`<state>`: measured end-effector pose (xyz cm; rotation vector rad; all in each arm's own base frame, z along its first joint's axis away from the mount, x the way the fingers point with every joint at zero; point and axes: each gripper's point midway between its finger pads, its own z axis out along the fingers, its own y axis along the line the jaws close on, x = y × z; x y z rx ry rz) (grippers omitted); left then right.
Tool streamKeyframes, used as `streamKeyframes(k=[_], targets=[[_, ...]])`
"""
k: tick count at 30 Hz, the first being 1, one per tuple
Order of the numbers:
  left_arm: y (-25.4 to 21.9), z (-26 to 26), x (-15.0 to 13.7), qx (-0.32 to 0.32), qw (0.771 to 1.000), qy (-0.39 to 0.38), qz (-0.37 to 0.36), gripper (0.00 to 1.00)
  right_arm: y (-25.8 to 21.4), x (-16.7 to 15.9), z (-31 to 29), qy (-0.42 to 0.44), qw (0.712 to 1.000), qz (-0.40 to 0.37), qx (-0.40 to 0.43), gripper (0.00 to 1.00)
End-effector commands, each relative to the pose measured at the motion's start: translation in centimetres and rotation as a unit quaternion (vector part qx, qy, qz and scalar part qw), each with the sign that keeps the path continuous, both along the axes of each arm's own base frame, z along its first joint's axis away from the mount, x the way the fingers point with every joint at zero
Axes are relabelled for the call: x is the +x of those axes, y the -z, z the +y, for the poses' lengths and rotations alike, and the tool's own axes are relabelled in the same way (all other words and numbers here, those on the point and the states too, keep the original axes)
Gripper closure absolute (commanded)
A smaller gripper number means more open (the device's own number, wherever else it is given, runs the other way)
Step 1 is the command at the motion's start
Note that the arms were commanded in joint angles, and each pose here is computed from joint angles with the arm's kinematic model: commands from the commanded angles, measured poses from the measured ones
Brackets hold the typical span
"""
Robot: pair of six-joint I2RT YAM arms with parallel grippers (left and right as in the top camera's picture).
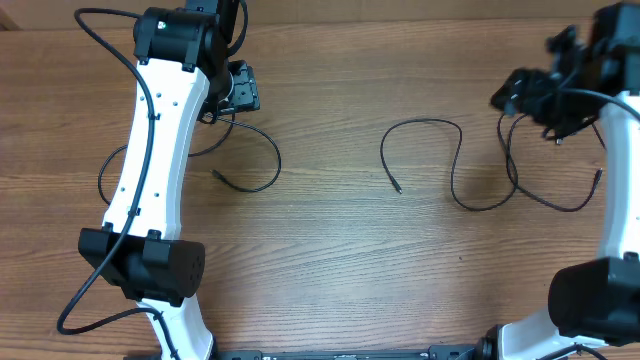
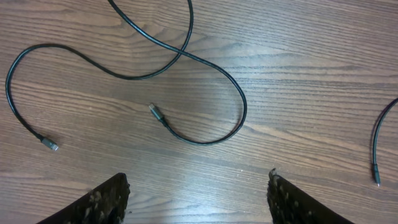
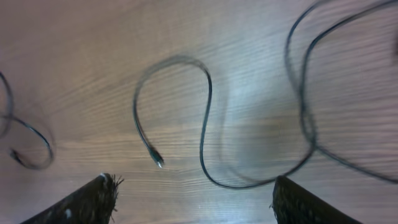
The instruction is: Untangle cables
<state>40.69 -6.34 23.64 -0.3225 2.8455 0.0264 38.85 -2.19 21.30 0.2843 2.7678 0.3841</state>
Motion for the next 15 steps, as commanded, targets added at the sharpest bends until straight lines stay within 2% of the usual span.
streamKeyframes(k=[1, 5, 11, 15], targets=[[-0.5, -0.1, 0.0, 0.005, 1.000, 0.012, -0.007, 0.28, 4.9, -0.8, 0.9, -0.026, 0.998, 0.050, 0.000, 0.21], [-0.5, -0.1, -0.1, 0.005, 1.000, 0.012, -0.007, 0.28, 9.1, -1.2, 2.4, -0.044, 0.997, 0.068, 0.002, 0.20], [-0.5, -0.1, -0.1, 0.005, 1.000, 0.012, -0.006, 0.28, 13.5, -1.0, 3.8, -0.060, 0.997, 0.051, -0.001, 0.21], [-0.5, -0.1, 0.0, 0.005, 1.000, 0.012, -0.007, 0.28, 15.4, -0.8, 4.7, -0.072, 0.997, 0.033, -0.004, 0.25]])
